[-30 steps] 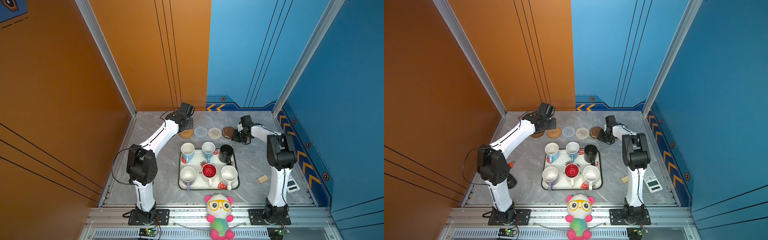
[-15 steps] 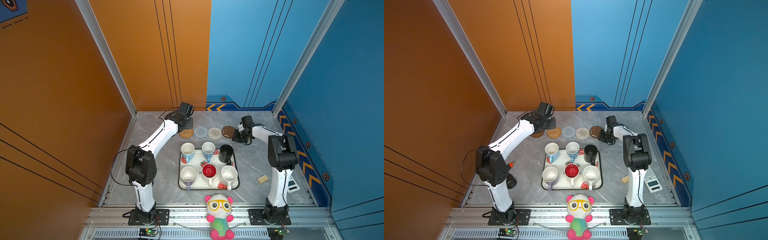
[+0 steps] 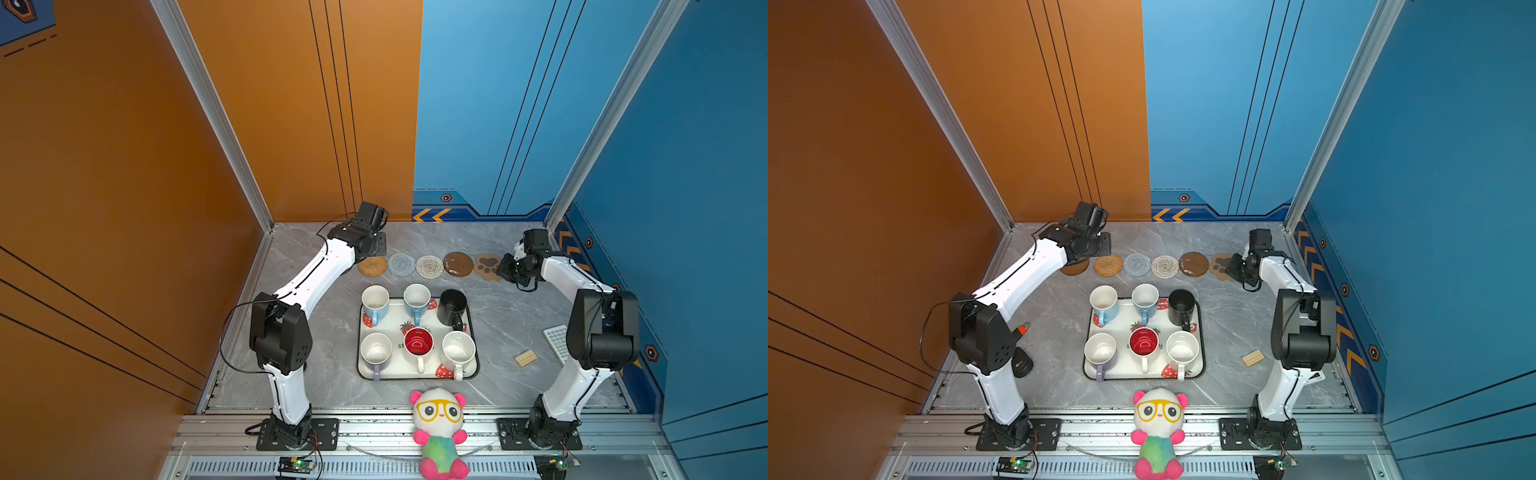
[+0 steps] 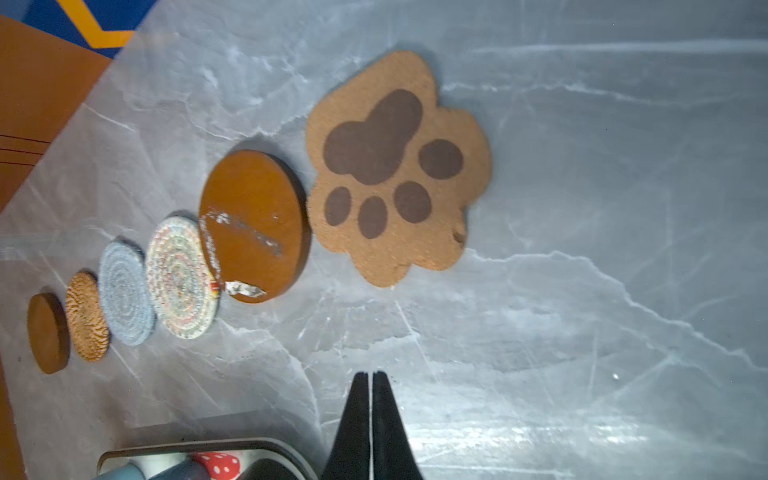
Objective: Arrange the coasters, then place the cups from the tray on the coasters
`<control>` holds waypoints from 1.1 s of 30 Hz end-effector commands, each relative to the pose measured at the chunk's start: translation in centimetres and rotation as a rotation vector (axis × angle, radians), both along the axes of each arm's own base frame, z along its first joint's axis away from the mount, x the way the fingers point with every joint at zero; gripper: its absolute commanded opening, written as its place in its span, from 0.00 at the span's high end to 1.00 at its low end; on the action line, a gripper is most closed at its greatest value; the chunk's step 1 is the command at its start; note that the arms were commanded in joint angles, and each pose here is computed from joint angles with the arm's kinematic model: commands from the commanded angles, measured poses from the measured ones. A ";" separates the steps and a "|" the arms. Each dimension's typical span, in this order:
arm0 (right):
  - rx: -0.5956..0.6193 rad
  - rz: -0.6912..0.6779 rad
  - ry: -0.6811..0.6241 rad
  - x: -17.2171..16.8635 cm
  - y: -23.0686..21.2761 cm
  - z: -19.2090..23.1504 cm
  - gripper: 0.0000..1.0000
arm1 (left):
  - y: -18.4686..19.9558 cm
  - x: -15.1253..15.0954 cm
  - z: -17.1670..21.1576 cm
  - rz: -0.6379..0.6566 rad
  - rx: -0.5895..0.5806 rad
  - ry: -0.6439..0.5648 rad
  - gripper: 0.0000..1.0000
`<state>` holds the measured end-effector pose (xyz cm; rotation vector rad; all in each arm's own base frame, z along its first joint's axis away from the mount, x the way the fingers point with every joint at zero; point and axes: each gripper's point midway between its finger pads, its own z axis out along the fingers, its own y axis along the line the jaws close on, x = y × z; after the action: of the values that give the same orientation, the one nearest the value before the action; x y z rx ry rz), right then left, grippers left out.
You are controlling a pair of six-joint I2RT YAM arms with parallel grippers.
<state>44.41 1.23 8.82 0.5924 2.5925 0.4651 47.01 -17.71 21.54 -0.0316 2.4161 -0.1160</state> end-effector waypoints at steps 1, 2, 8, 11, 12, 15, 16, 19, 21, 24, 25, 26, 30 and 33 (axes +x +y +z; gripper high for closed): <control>-0.028 -0.013 0.059 -0.9 -0.9 -1.7 1.00 | -0.3 -0.5 2.9 -0.022 -0.003 -0.052 0.90; -0.027 -0.018 0.064 -0.8 -1.2 -2.0 0.99 | -0.3 -0.5 2.9 -0.022 -0.002 -0.052 0.90; -0.021 -0.035 0.092 -0.3 -2.1 -3.4 0.87 | -0.2 -0.6 3.0 -0.020 0.002 -0.056 0.90; -0.022 -0.035 0.106 -0.2 -2.2 -4.1 0.82 | -0.2 -0.6 2.9 -0.018 0.006 -0.055 0.90; -0.021 -0.033 0.110 -0.1 -2.2 -4.3 0.81 | -0.3 -0.6 2.9 -0.017 0.005 -0.055 0.90; -0.019 -0.033 0.120 0.1 -2.3 -4.9 0.78 | -0.3 -0.6 2.9 -0.019 0.005 -0.055 0.90; -0.019 -0.034 0.124 0.2 -2.3 -5.0 0.78 | -0.4 -0.6 2.9 -0.019 0.005 -0.056 0.90; -0.019 -0.035 0.130 0.4 -2.4 -5.5 0.78 | -0.2 -0.6 3.0 -0.017 0.009 -0.057 0.89; -0.019 -0.036 0.137 0.5 -2.4 -5.8 0.77 | -0.2 -0.6 3.0 -0.016 0.012 -0.057 0.89; -0.017 -0.037 0.144 0.7 -2.5 -6.2 0.77 | -0.1 -0.6 2.9 -0.013 0.017 -0.056 0.89; -0.016 -0.036 0.144 0.8 -2.5 -6.3 0.77 | -0.1 -0.6 2.9 -0.013 0.017 -0.055 0.89; -0.014 -0.035 0.145 0.9 -2.5 -6.4 0.77 | -0.1 -0.6 2.9 -0.012 0.018 -0.055 0.89; -0.013 -0.036 0.145 1.3 -2.5 -6.7 0.78 | 0.1 -0.7 3.0 -0.008 0.023 -0.056 0.89; -0.010 -0.035 0.143 1.6 -2.4 -6.7 0.77 | 0.2 -0.7 2.9 -0.005 0.026 -0.055 0.89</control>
<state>45.83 -0.91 2.56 0.6970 2.6959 0.4265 46.80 -17.70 21.77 -0.0298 2.4111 -0.0975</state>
